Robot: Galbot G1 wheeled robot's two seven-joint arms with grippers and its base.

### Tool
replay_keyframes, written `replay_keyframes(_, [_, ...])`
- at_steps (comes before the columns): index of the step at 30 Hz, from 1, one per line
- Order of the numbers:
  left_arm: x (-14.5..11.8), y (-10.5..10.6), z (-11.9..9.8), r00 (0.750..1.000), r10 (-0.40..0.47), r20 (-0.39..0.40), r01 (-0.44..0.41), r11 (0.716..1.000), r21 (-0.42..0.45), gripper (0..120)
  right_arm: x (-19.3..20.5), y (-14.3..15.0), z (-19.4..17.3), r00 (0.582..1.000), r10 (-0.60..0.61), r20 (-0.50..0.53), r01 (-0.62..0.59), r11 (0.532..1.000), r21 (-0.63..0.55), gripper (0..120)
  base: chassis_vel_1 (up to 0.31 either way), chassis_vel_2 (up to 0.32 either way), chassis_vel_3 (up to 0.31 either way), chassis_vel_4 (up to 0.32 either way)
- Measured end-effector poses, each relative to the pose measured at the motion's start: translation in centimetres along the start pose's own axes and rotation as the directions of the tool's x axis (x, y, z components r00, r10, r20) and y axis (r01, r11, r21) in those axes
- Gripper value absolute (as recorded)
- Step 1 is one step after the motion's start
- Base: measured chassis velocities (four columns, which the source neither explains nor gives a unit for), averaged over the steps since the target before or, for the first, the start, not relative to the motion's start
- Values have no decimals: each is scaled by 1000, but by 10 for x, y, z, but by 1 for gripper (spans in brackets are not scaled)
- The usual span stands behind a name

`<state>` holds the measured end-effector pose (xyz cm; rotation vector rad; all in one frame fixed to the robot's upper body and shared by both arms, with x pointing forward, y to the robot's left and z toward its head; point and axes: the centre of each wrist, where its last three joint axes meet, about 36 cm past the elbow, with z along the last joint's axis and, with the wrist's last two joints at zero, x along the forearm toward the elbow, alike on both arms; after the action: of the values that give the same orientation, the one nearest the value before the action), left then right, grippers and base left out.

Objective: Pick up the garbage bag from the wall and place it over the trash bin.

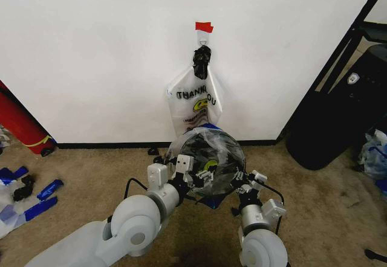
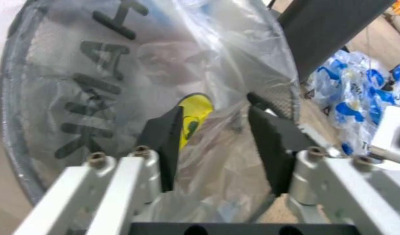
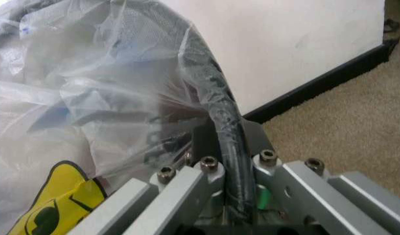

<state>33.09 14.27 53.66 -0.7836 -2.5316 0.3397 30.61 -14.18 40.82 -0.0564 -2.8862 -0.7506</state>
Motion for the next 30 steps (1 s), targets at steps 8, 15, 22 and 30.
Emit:
replay_keyframes(8, [-10,-4,4,1000,14,-24,-14,1000,1,4,3,1,0,1000,2,0,-2,1000,-1,0,0,0,0,0])
replay_keyframes(15, [-28,-3,4,997,-33,-70,33,999,-2,0,4,1,1,1000,9,6,-9,1000,8,0,0,0,0,0])
replay_keyframes(22, [-52,-13,8,997,-48,-62,49,999,10,0,5,2,4,1000,14,6,-15,1000,15,0,0,0,0,0])
replay_keyframes(30, [-82,-14,20,985,-155,-76,153,988,-23,0,7,2,3,1000,13,9,-14,1000,14,0,0,0,0,0])
